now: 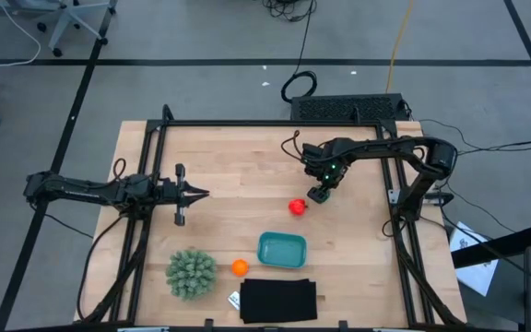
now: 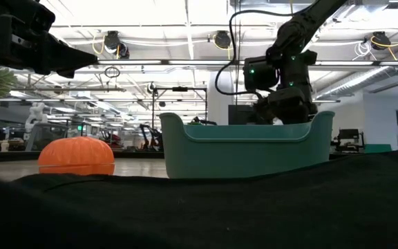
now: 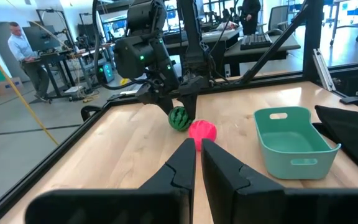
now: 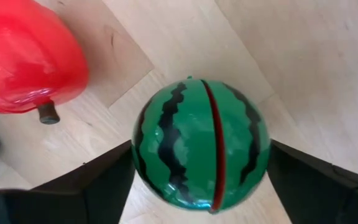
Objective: Pick and placing Produce into tupperware
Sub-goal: Put the green watermelon into the blue bin
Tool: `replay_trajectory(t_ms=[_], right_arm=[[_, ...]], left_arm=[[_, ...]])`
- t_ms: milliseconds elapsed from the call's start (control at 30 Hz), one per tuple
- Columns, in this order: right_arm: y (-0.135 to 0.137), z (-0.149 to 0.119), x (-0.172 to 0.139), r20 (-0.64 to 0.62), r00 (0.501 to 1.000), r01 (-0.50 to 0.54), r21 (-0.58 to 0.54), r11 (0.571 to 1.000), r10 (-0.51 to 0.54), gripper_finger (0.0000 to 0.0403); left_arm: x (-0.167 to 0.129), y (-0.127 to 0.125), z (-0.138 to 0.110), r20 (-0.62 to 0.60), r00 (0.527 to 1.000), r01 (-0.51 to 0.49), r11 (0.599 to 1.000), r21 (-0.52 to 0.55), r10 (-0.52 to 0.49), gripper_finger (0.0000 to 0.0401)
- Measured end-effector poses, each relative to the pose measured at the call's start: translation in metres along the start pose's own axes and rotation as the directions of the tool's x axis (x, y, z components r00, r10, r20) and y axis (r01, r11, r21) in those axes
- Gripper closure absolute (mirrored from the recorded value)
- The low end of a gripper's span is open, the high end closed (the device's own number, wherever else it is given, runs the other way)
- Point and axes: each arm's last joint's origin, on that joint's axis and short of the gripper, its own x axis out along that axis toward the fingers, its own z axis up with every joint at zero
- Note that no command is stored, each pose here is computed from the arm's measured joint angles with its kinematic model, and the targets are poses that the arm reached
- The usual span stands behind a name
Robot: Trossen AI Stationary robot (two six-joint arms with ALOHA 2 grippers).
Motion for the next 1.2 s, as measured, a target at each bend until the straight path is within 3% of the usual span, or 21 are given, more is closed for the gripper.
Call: replay_trajectory(t_ms=[233, 533, 833, 1200], right_arm=[[0.000, 0.000, 0.000, 0.001, 1.000, -0.001, -0.011, 1.000, 0.001, 0.0125], [0.002, -0.003, -0.012, 0.051, 0.999, -0.013, -0.032, 0.999, 0.015, 0.0106], [0.012, -0.014, -0.057, 0.198, 0.978, -0.056, -0.055, 0.997, 0.066, 0.0119], [0.053, -0.010, -0.126, 0.306, 0.944, -0.073, -0.176, 0.982, 0.125, 0.0118]], left_arm=[[0.000, 0.000, 0.000, 0.000, 1.000, -0.001, 1.000, -0.002, 0.001, 0.0370], [0.000, 0.000, 0.000, 0.000, 1.000, -0.002, 1.000, -0.002, 0.002, 0.0370], [0.000, 0.000, 0.000, 0.000, 1.000, -0.002, 1.000, -0.002, 0.002, 0.0370], [0.000, 0.000, 0.000, 0.002, 1.000, -0.003, 1.000, -0.003, 0.003, 0.0370]])
